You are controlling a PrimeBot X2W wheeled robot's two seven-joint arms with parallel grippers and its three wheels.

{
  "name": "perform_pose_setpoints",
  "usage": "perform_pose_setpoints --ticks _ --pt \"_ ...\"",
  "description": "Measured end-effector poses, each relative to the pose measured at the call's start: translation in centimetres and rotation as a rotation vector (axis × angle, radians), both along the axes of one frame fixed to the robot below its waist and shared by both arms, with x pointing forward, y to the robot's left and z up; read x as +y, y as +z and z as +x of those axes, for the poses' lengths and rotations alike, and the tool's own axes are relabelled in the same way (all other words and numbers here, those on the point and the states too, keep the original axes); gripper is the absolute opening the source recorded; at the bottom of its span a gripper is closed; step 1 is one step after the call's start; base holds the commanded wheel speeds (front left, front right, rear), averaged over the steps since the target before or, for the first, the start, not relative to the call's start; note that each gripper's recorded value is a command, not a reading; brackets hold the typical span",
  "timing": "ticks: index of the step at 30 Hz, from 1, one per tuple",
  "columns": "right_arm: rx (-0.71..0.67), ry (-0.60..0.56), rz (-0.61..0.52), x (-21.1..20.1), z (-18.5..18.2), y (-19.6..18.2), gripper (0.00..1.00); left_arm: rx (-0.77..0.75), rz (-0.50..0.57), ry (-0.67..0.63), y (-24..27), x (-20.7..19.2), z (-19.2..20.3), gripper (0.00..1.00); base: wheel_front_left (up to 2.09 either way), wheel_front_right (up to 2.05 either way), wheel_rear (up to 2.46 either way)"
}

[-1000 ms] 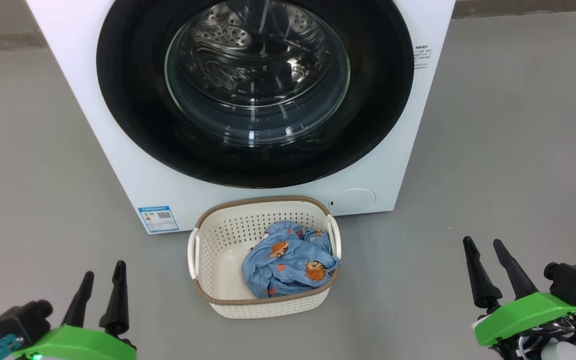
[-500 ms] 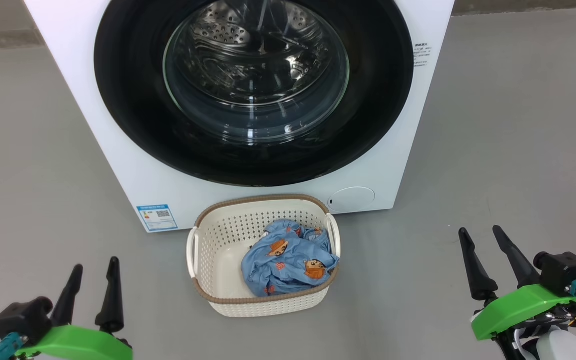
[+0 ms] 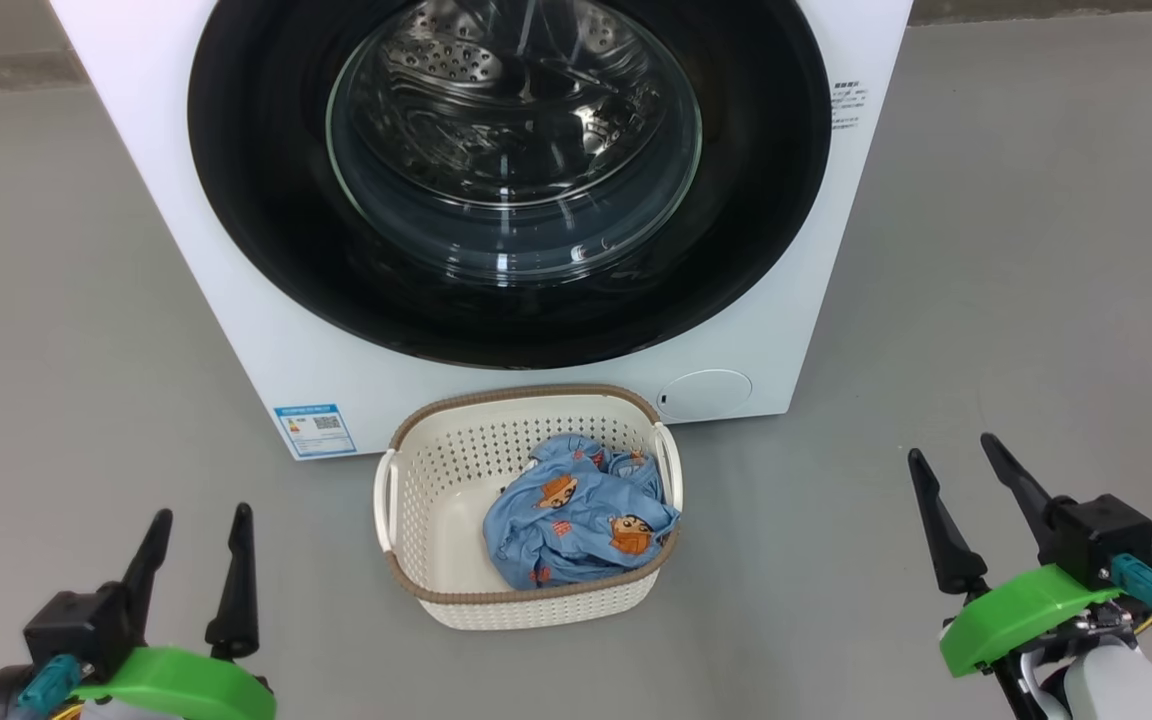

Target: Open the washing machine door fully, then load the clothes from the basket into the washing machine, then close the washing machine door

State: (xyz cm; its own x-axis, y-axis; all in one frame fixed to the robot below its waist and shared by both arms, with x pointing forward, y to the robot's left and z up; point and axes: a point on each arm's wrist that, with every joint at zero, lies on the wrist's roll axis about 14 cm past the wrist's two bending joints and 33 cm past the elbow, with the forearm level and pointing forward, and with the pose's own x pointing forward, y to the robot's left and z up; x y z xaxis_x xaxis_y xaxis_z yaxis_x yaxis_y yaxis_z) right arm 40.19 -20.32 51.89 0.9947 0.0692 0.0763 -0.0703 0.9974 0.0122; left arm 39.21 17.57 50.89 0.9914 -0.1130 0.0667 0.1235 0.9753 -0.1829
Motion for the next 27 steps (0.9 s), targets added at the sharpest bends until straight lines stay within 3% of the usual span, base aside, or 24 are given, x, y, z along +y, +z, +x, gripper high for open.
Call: perform_pose_setpoints --ticks 8,27 --pt "-0.027 0.009 -0.084 0.04 0.17 0.64 1.0 -0.039 0.073 -0.018 0.79 -0.19 0.25 1.0 0.0 0.0 0.0" --pt "-0.038 0.003 -0.037 -0.02 0.13 1.0 1.0 -0.045 0.078 -0.013 0.99 0.03 0.18 1.0 0.0 0.0 0.0"
